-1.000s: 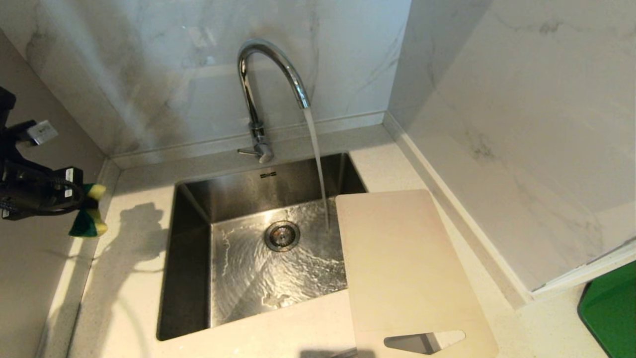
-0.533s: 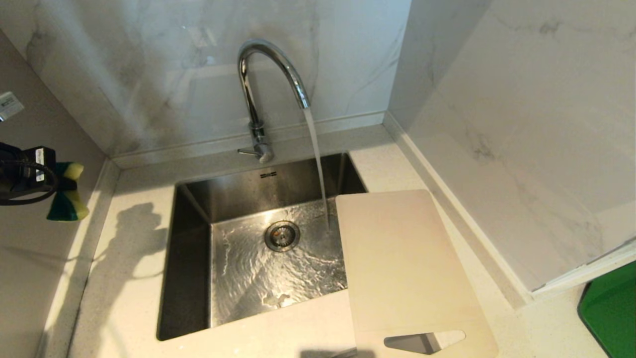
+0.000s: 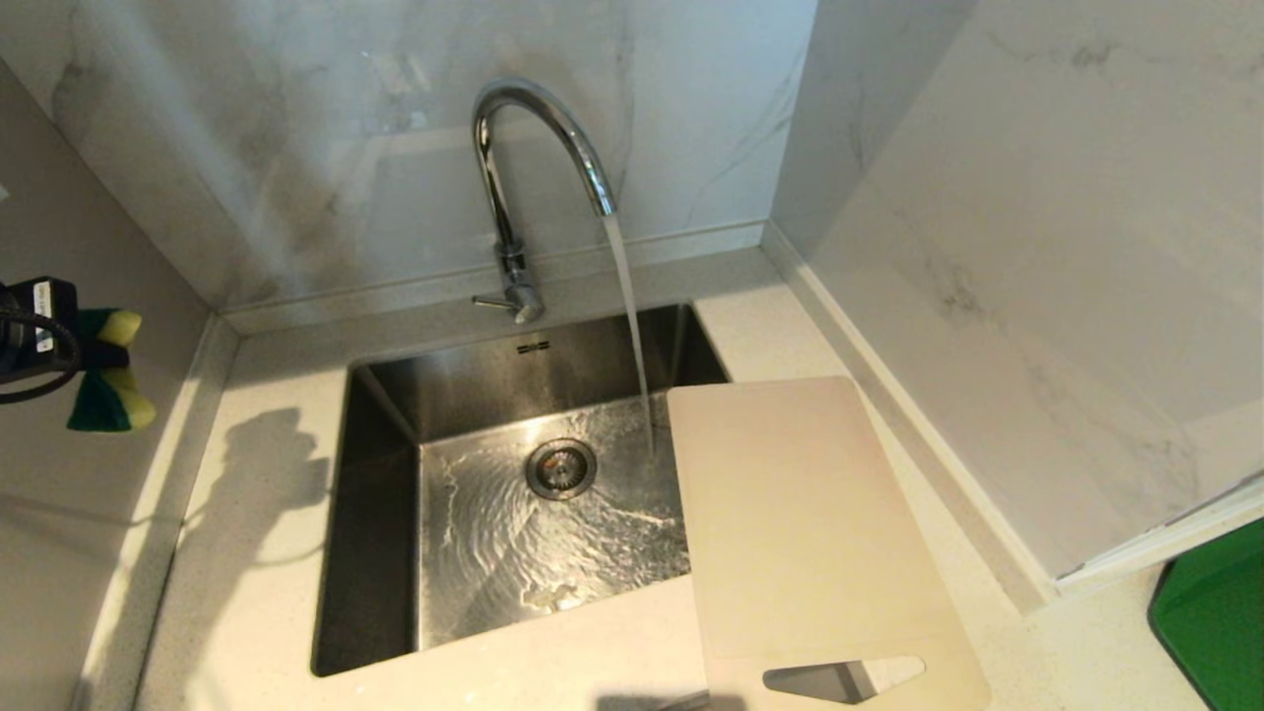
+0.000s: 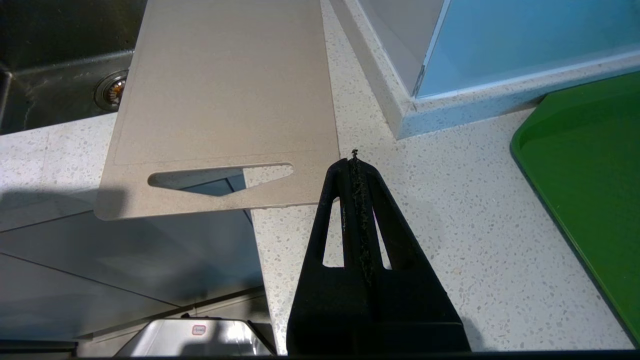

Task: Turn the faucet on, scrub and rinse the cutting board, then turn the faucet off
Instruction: Pick up the cutting board

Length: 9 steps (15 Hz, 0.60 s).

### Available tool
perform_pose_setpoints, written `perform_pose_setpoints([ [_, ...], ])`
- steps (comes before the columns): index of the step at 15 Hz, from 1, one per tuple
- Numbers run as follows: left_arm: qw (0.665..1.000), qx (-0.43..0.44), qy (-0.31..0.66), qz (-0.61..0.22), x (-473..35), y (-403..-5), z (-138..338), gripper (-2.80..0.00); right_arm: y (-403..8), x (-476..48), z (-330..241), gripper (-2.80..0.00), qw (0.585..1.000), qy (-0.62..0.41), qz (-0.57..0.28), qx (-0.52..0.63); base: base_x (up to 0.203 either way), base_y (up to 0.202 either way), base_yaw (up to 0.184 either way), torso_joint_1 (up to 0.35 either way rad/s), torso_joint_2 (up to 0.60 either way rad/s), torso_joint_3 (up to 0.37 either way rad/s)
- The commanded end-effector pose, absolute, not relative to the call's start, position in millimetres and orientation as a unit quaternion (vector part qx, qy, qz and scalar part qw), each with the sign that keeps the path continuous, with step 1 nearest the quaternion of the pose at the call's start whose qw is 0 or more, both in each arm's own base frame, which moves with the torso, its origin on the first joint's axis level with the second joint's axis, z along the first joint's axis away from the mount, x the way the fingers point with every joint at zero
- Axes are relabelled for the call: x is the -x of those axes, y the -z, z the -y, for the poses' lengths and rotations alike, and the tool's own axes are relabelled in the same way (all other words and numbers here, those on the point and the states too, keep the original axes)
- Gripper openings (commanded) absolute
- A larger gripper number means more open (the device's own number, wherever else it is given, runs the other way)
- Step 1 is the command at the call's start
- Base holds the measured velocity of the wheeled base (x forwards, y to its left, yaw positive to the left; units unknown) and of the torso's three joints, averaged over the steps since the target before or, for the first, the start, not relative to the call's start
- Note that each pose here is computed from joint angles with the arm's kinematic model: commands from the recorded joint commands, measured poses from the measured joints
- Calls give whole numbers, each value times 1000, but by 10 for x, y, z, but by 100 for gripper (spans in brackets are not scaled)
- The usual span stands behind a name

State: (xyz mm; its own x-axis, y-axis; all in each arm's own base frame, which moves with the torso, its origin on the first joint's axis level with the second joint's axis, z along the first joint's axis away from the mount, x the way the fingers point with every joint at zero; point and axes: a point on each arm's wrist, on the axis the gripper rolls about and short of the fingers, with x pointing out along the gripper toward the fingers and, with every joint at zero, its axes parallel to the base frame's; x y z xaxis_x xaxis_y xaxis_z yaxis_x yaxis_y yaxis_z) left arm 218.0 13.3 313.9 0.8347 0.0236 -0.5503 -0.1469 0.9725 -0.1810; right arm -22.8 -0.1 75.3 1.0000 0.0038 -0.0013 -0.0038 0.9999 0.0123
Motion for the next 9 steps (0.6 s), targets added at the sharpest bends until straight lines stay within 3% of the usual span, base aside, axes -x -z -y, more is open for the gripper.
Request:
perform_pose_setpoints([
  [1, 952, 109, -45, -282, -2137, -3150, -131, -280, -751, 227, 1, -280, 1000, -2, -1, -6, 0, 0, 0, 0, 0, 0],
  [9, 950, 112, -52, -286, -2060, -3153, -158, -280, -749, 227, 1, -280, 1000, -2, -2, -6, 0, 0, 0, 0, 0, 0],
])
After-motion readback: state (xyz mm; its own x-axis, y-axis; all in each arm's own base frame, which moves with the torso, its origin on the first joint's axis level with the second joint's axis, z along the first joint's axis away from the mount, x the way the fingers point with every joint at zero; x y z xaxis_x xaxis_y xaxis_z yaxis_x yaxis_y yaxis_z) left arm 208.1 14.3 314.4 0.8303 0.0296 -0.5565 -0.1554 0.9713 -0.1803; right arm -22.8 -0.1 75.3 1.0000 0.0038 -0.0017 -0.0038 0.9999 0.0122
